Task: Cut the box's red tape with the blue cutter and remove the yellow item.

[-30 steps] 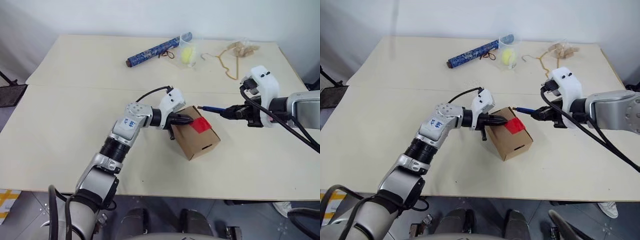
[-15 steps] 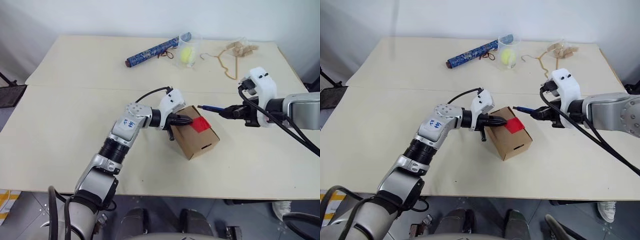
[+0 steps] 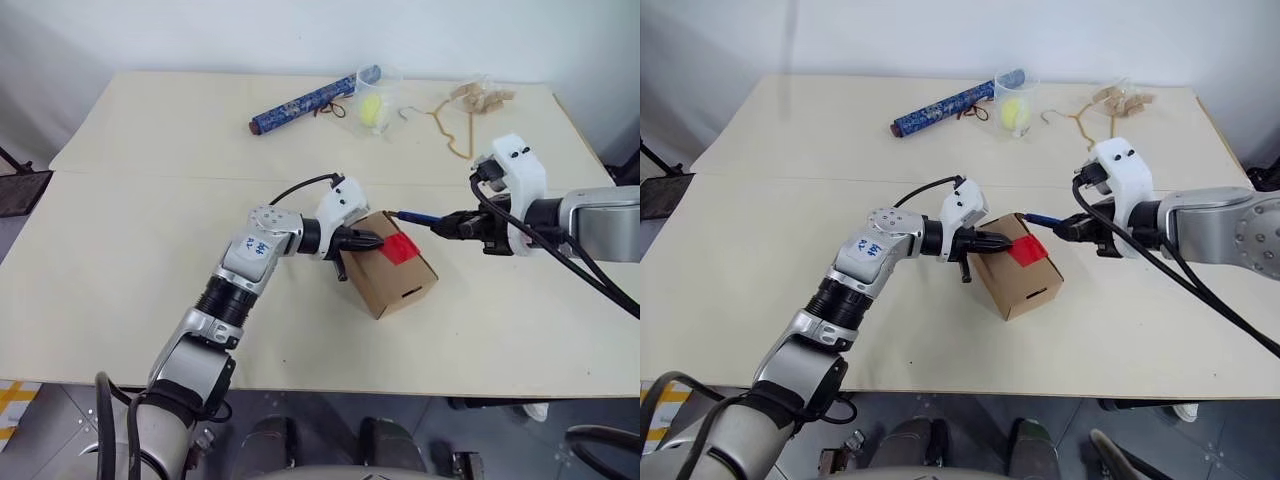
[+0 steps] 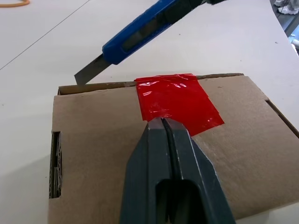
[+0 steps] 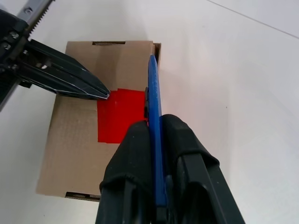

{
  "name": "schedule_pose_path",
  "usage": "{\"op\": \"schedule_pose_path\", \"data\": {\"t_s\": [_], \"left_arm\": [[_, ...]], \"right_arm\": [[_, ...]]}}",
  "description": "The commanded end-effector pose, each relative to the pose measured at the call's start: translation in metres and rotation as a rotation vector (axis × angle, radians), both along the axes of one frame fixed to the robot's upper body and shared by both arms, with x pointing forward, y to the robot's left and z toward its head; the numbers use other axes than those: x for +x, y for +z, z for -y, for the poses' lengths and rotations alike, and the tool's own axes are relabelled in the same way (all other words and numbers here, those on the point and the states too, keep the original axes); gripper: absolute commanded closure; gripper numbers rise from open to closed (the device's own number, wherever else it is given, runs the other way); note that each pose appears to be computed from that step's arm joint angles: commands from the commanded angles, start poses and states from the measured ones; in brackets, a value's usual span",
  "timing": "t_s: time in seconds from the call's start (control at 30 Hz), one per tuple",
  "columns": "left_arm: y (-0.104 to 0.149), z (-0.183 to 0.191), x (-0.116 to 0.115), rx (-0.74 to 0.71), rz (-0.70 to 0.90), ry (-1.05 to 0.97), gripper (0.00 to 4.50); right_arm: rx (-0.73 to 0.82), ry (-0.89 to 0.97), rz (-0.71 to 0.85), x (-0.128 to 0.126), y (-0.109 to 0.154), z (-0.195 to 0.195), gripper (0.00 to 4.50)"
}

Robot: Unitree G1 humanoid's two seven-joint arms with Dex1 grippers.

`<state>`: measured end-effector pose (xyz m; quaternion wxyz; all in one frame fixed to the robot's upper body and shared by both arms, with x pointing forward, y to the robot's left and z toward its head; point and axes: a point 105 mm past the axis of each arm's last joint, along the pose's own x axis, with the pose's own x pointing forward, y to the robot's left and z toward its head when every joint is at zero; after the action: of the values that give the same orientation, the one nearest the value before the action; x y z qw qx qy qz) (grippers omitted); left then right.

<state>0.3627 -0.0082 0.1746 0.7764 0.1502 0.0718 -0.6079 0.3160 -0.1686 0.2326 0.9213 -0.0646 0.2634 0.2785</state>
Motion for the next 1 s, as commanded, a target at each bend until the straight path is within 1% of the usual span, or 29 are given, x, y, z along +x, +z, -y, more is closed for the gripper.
{"op": "schedule_pose_path", "data": {"t_s": [0.03,0.27,0.43,0.67,0.8,0.9,1.0], "left_arm": [[-0.001,0.001,-0.004,0.015,0.008,-0.014,4.50],[-0.001,0.000,-0.004,0.021,0.008,-0.012,4.50],[-0.001,0.000,-0.003,0.023,0.007,-0.006,4.50],[-0.005,0.005,0.000,0.040,0.008,0.006,4.50],[-0.009,0.008,0.000,0.065,0.014,0.011,4.50],[-0.015,0.008,0.002,0.110,0.032,0.029,4.50],[-0.018,0.008,0.003,0.129,0.036,0.035,4.50]], "right_arm": [[0.026,0.009,0.034,0.001,0.009,-0.007,4.32],[0.024,0.003,0.017,0.001,0.002,-0.006,4.32],[0.017,0.027,-0.025,-0.004,-0.001,-0.007,4.32],[0.006,0.051,-0.124,-0.011,0.000,-0.005,4.32],[0.008,0.050,-0.173,-0.014,-0.001,-0.002,4.32],[-0.009,0.047,-0.235,-0.019,-0.005,0.002,4.32],[-0.018,0.038,-0.258,-0.021,-0.007,0.004,4.32]]}}
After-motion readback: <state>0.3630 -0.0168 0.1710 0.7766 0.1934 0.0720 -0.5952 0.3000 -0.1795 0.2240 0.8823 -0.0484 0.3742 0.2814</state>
